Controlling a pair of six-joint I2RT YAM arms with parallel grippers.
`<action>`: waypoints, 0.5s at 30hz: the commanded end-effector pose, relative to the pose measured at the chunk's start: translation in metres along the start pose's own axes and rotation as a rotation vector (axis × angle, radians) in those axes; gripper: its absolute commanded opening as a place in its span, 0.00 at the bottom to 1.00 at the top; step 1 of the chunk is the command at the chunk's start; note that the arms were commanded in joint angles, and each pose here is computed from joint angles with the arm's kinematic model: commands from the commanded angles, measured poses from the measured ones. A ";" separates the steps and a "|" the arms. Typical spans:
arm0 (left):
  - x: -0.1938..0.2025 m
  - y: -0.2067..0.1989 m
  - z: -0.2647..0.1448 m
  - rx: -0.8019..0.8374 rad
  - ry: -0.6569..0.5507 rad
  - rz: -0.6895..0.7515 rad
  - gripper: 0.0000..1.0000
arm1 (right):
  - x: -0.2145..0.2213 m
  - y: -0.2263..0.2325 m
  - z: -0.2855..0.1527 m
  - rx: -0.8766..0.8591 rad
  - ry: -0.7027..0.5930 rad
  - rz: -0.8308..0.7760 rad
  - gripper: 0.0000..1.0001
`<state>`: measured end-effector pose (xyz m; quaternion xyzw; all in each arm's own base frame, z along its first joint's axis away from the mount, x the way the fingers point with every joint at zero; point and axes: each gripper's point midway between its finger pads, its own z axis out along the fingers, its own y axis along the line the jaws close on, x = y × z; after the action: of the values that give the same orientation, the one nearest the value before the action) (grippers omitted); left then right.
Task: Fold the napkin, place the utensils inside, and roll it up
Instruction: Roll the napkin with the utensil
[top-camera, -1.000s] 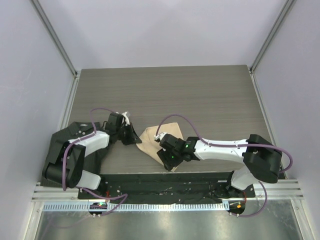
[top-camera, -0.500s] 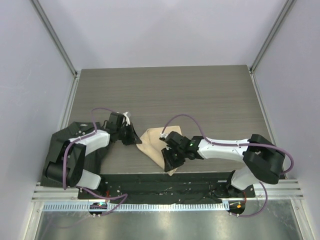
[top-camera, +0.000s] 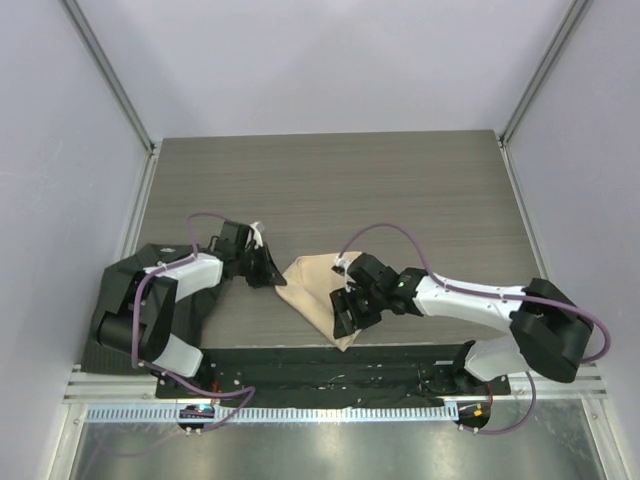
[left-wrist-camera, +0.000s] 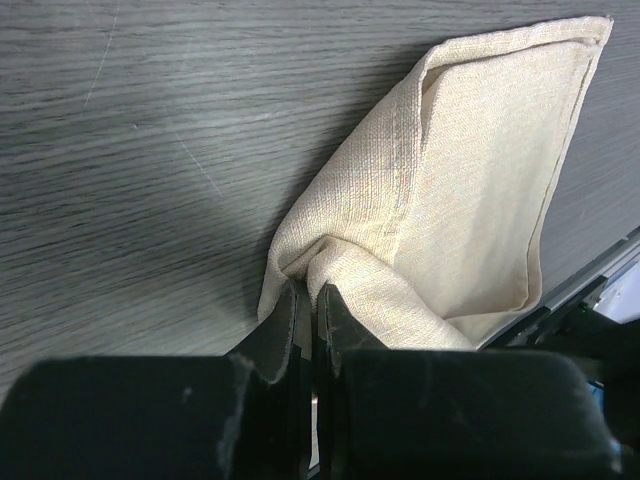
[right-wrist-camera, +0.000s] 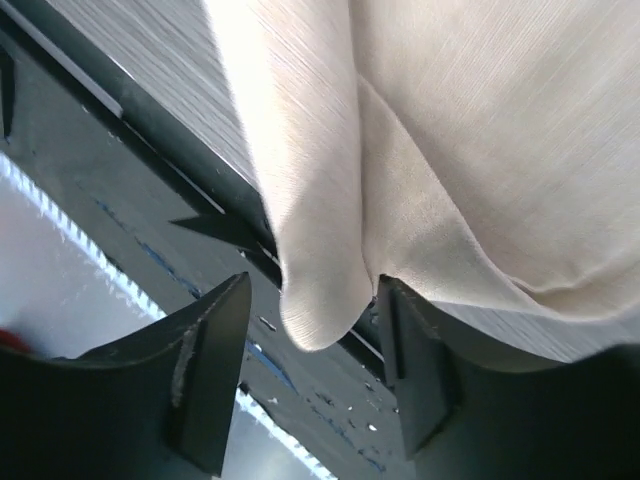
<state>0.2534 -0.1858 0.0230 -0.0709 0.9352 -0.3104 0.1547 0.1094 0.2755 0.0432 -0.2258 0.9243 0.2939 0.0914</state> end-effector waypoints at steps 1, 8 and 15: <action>0.013 0.025 0.006 -0.104 0.045 -0.011 0.00 | -0.044 0.028 -0.038 0.107 -0.177 -0.168 0.64; 0.014 0.024 0.005 -0.100 0.047 -0.012 0.00 | -0.067 0.043 -0.023 0.336 -0.264 -0.393 0.68; 0.013 0.024 0.005 -0.100 0.047 -0.012 0.00 | -0.085 0.048 0.009 0.465 -0.229 -0.538 0.67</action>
<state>0.2538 -0.1866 0.0229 -0.0706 0.9351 -0.3119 0.1529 0.1397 0.3425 0.0784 -0.3786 0.8755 0.1226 0.2742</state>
